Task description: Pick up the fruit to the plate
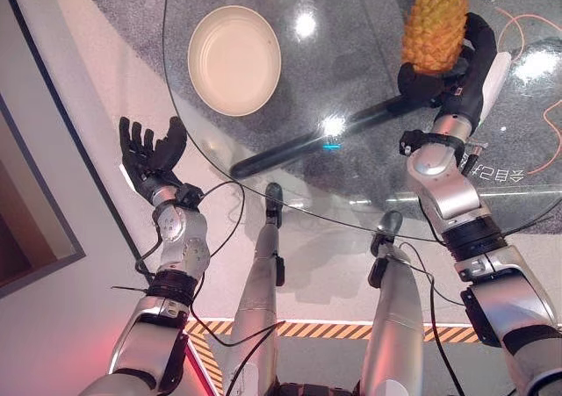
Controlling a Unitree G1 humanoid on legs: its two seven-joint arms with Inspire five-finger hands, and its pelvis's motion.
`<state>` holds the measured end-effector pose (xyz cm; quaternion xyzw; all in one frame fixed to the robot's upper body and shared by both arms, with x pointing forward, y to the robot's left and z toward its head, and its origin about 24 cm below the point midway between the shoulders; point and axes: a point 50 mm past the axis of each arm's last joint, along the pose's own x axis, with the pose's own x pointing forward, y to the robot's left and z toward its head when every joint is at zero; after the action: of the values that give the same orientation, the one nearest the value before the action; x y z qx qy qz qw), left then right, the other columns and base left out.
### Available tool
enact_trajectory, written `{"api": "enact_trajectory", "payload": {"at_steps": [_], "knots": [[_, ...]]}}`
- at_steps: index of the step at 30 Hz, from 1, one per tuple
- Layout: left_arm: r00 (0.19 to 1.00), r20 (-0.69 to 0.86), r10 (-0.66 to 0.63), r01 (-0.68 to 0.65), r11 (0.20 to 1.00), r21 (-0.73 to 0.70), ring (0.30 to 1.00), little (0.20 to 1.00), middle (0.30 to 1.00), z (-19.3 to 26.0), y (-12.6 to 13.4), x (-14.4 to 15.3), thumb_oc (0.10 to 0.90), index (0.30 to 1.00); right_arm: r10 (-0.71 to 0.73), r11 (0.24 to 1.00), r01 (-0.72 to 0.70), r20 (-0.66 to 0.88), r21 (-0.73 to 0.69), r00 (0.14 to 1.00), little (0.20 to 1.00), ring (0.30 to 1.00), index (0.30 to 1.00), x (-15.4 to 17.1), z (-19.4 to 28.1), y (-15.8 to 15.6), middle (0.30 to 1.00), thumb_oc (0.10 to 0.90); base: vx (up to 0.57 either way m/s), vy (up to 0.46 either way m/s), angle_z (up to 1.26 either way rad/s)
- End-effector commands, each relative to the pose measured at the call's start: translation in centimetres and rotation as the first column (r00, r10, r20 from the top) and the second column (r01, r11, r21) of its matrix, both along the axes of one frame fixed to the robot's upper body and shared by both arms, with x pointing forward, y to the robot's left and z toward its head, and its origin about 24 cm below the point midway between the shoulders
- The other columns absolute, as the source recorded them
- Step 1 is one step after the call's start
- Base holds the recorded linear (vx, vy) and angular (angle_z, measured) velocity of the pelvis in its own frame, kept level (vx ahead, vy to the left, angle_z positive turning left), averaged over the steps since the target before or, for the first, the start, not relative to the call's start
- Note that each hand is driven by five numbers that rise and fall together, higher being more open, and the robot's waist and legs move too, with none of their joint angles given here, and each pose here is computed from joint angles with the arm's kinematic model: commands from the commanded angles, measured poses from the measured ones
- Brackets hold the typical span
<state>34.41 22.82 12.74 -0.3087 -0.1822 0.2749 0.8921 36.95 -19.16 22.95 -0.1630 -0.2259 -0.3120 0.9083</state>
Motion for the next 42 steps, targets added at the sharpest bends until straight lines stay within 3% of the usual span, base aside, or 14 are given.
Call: {"api": "enact_trajectory", "payload": {"at_steps": [1, 8, 11, 25, 42], "knots": [[0.955, 0.287, 0.077, -0.109, 0.989, 0.099, 0.9, 0.9, 0.9, 6.3, 2.6, -0.8, 0.8, 0.9, 0.002, 0.992, 0.034, 0.279, -0.124, 0.96, 0.2, 0.3, 0.3, -2.3, 5.6, -0.6, 0.3, 0.1, -0.01, -0.038, -0.01], [0.923, 0.385, -0.022, -0.028, 0.992, 0.122, 0.9, 0.9, 0.9, 7.9, 1.3, -1.0, 0.8, 0.9, -0.008, 0.976, 0.067, 0.274, -0.209, 0.962, 0.2, 0.3, 0.3, -2.7, 5.1, -0.8, 0.3, 0.1, 0.0, -0.01, 0.0], [0.908, 0.401, -0.123, 0.058, 0.984, 0.169, 0.9, 0.9, 0.9, 8.5, 0.3, -0.8, 0.8, 0.9, -0.006, 0.965, 0.075, 0.267, -0.252, 0.964, 0.2, 0.3, 0.3, -2.9, 4.9, -0.7, 0.3, 0.1, 0.0, 0.0, 0.0], [0.805, 0.387, -0.449, 0.345, 0.886, 0.311, 0.9, 0.9, 0.9, 8.8, -2.2, -0.8, 0.8, 0.9, 0.01, 0.892, 0.095, 0.228, -0.442, 0.974, 0.2, 0.3, 0.3, -3.7, 3.8, -1.0, 0.3, 0.1, 0.0, 0.0, 0.0], [0.733, 0.343, -0.587, 0.482, 0.804, 0.347, 0.9, 0.9, 0.9, 9.3, -4.6, -0.4, 0.8, 0.9, 0.119, 0.801, -0.008, 0.147, -0.599, 0.982, 0.2, 0.3, 0.3, -4.2, 3.4, 0.5, 0.3, 0.1, 0.0, 0.0, 0.0]]}}
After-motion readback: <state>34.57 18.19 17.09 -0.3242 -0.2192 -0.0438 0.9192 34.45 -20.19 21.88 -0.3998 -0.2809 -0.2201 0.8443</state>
